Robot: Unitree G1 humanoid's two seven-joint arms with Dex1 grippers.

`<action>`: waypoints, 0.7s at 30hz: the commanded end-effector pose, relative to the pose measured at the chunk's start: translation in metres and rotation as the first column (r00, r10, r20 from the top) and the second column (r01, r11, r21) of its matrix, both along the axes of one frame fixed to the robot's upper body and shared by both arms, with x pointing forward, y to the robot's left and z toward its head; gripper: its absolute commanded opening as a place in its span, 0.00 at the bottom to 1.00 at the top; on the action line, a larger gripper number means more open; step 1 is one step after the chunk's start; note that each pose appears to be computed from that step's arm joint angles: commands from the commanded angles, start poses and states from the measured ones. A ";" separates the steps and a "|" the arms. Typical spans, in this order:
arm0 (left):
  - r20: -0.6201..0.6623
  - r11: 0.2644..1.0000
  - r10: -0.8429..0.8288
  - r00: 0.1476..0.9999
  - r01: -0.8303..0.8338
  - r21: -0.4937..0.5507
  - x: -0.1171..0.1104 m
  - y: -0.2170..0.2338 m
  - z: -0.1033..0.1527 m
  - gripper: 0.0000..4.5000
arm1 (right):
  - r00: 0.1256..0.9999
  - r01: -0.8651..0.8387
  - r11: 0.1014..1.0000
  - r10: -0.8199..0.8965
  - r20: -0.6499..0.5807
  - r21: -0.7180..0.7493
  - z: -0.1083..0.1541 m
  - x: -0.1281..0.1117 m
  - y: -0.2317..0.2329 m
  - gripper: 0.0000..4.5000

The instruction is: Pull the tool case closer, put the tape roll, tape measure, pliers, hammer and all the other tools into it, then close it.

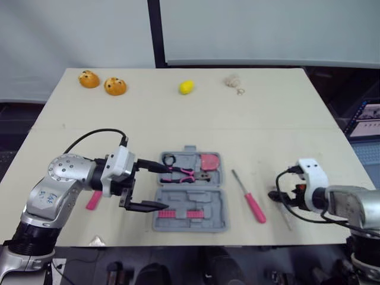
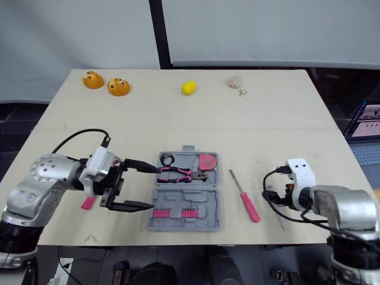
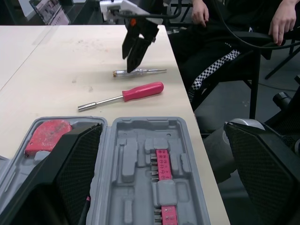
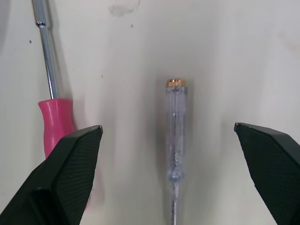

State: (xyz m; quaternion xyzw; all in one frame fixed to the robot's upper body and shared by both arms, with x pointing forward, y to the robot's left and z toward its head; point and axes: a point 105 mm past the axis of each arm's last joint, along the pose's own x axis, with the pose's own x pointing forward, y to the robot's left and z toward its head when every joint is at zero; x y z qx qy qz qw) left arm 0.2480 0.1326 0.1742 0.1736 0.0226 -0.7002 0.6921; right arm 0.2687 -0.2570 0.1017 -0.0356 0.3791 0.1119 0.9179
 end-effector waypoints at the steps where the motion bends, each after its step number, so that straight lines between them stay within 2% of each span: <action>1: 0.023 1.000 -0.008 1.000 0.008 -0.005 0.000 0.002 0.004 1.00 | 0.982 -0.065 0.998 0.065 0.175 -0.001 0.030 -0.010 0.007 0.99; 4: 0.021 1.000 -0.015 1.000 0.015 -0.005 0.001 0.003 0.004 1.00 | 0.967 -0.043 0.999 0.039 0.251 0.014 0.029 -0.033 0.004 0.99; 8: 0.018 1.000 -0.023 1.000 0.024 -0.002 0.001 0.004 0.003 1.00 | 0.960 -0.007 1.000 0.008 0.279 -0.006 0.013 -0.068 0.001 0.99; 11: 0.017 1.000 -0.026 1.000 0.026 -0.002 0.001 0.004 0.003 1.00 | 0.953 0.024 0.999 -0.031 0.302 0.026 0.003 -0.082 0.006 0.99; 15: 0.017 0.999 -0.034 0.999 0.034 -0.006 0.001 0.002 0.003 1.00 | 0.936 0.068 0.994 -0.092 0.340 0.083 -0.009 -0.080 0.010 0.99; 21: 0.025 0.999 -0.033 0.999 0.033 0.004 0.001 0.003 0.002 1.00 | 0.941 0.099 0.992 -0.118 0.317 0.074 -0.033 -0.064 0.006 0.99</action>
